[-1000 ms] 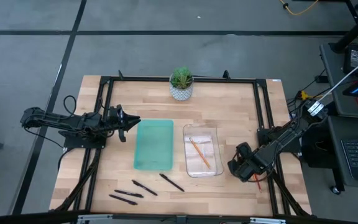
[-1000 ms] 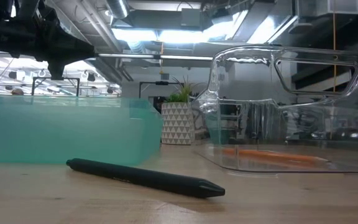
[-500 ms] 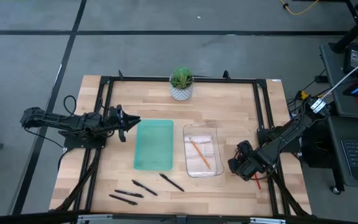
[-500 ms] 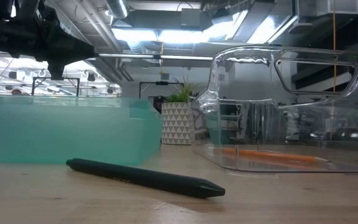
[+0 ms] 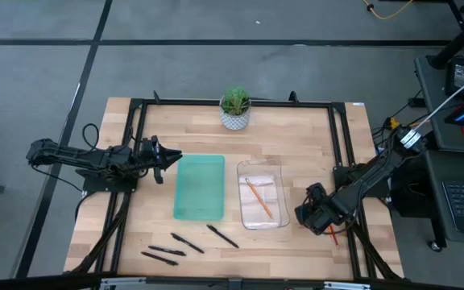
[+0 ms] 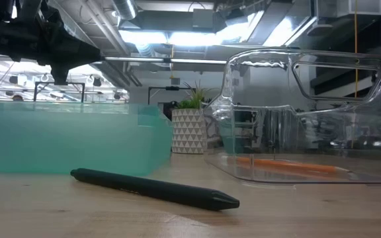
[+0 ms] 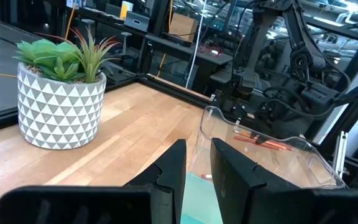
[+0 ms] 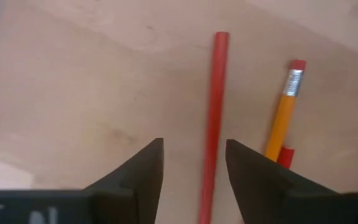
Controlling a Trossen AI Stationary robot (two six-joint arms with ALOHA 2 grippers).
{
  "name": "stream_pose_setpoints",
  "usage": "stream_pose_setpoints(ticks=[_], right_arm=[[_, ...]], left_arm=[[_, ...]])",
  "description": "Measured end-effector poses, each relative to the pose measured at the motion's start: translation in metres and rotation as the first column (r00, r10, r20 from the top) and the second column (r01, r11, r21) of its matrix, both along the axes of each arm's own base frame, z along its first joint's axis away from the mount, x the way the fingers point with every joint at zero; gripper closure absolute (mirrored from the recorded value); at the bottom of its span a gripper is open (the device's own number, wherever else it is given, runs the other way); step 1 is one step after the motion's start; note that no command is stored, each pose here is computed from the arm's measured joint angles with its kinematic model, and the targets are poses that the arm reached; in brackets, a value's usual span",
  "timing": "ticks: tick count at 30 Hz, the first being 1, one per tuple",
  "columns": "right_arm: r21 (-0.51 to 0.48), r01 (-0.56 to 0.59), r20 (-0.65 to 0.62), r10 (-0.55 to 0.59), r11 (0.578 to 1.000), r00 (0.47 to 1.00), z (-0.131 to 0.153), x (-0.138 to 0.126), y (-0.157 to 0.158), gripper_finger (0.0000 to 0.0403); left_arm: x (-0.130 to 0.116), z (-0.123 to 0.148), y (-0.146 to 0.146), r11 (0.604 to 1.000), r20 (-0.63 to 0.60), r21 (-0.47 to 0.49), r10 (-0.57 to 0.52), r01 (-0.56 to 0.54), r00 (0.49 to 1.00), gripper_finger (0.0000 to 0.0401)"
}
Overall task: Sort pens & pencils
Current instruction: Put the red pencil into the transparent bin
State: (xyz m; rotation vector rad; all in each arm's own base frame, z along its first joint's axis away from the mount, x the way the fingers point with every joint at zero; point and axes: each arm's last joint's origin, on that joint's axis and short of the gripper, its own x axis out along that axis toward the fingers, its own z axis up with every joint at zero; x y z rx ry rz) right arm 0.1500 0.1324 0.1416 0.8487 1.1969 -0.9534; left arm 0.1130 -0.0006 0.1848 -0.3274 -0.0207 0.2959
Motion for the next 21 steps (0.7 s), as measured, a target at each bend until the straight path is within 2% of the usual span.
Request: stream_pose_setpoints(ticks=[13, 17, 21], right_arm=[[0.028, 0.036, -0.014, -0.035, 0.999, 0.999, -0.017, -0.007, -0.006, 0.0231], [0.036, 0.037, -0.036, -0.036, 0.999, 0.999, -0.016, -0.008, -0.006, 0.0259], [0.044, 0.025, -0.049, -0.023, 0.999, 0.999, -0.016, -0.007, -0.007, 0.0313]], left_arm=[[0.0, 0.0, 0.0, 1.0, 0.0, 0.0, 0.0, 0.0, 1.0, 0.0332], [0.0, 0.0, 0.0, 1.0, 0.0, 0.0, 0.0, 0.0, 1.0, 0.0332], [0.0, 0.0, 0.0, 1.0, 0.0, 0.0, 0.0, 0.0, 1.0, 0.0332]])
